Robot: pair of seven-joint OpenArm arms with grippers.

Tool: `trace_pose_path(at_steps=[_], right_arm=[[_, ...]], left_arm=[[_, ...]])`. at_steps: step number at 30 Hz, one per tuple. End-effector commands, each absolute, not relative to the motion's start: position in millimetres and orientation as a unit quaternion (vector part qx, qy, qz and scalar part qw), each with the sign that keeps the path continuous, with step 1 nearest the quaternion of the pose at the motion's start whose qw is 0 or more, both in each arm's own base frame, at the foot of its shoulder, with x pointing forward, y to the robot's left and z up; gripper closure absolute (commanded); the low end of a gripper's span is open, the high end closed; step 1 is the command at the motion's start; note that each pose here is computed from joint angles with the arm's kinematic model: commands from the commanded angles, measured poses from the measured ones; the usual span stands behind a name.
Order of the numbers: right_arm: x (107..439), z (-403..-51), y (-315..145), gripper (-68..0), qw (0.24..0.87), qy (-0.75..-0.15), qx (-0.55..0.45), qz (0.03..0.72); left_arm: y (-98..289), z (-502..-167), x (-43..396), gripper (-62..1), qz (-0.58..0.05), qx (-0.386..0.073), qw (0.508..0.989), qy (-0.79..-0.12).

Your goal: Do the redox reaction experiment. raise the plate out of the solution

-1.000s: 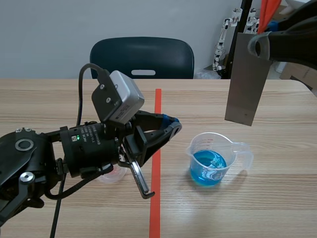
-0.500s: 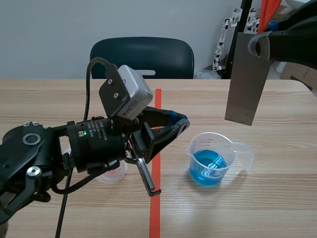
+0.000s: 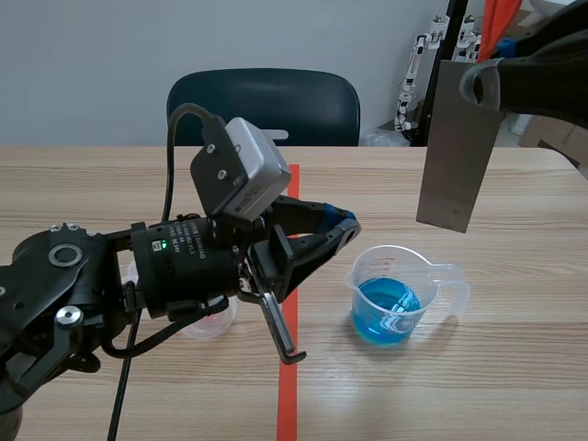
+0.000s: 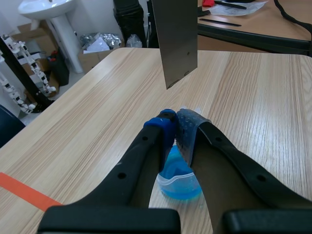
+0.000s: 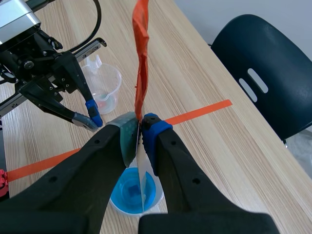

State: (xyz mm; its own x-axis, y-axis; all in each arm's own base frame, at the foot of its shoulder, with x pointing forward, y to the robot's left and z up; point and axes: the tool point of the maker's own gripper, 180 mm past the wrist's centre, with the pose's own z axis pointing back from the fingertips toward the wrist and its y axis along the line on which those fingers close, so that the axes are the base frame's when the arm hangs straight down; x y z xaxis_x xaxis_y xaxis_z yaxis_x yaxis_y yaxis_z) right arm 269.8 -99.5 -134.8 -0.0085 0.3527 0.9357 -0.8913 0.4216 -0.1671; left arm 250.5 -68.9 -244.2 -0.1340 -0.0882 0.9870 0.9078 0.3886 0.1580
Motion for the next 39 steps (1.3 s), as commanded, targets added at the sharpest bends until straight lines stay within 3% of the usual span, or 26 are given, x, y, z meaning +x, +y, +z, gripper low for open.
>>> trace_pose_path(at_steps=[1, 39], right_arm=[[272.7, -121.9, -97.5, -0.6, 0.645, -0.547, 0.258, 0.468], [272.6, -122.6, -97.7, -0.6, 0.646, -0.545, 0.257, 0.469]], left_arm=[[-71.4, -229.1, 251.7, -4.1, -0.432, -0.342, 0.550, -0.627], [-70.6, -226.6, 252.4, -4.1, -0.424, -0.347, 0.550, -0.630]])
